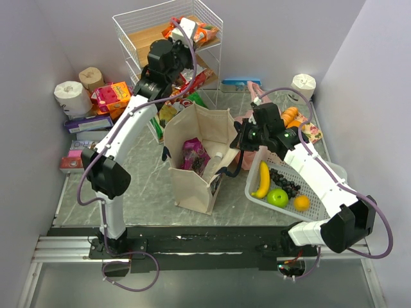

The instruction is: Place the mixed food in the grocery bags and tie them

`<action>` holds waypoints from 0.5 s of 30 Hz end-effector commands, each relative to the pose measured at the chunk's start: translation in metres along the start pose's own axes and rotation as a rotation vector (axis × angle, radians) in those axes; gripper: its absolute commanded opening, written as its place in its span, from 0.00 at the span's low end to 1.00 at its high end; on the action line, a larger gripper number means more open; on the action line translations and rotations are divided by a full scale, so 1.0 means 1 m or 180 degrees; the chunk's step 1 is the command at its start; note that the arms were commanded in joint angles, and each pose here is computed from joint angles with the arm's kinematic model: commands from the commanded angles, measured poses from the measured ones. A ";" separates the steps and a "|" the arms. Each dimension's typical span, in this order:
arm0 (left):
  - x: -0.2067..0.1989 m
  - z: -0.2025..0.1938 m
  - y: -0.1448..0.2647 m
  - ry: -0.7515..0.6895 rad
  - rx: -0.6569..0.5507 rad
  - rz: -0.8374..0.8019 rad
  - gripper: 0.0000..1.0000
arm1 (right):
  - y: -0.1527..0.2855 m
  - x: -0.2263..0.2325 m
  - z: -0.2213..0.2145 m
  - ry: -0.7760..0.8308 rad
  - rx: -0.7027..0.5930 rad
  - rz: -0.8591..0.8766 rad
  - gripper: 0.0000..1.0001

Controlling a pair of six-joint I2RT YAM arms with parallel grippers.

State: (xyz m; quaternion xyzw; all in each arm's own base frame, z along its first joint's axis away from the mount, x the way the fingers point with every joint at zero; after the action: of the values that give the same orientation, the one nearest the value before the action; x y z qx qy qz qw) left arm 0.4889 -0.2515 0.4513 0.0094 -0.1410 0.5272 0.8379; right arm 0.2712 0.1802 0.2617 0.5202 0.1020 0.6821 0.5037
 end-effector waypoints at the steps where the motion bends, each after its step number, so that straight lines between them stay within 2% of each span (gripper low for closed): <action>1: 0.005 0.063 0.021 0.0231 -0.0618 0.0054 0.01 | 0.025 0.015 0.023 0.0074 -0.0457 0.0250 0.03; 7: 0.002 0.117 0.050 0.0493 -0.1113 -0.0238 0.01 | 0.025 0.014 0.022 0.0065 -0.0460 0.0241 0.03; 11: 0.000 0.144 0.072 0.0573 -0.1255 -0.0437 0.01 | 0.026 0.015 0.023 0.0071 -0.0460 0.0247 0.03; 15: -0.010 0.148 0.094 0.0664 -0.1269 -0.0593 0.01 | 0.026 0.015 0.023 0.0084 -0.0471 0.0242 0.03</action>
State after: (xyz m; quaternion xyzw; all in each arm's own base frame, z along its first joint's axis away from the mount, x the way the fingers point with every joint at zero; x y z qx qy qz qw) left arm 0.4286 -0.2509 0.5172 -0.1050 -0.1186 0.4631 0.8720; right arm 0.2696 0.1779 0.2626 0.5197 0.1012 0.6807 0.5062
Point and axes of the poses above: each gripper's point midway between its finger pads, its own y axis back along the fingers, its own x axis along the line the jaws close on, z = x × y, the point moved 5 cm from there along y, back along the fingers, and after that the axes turned 9 degrees about -y, right-handed, at the moved point
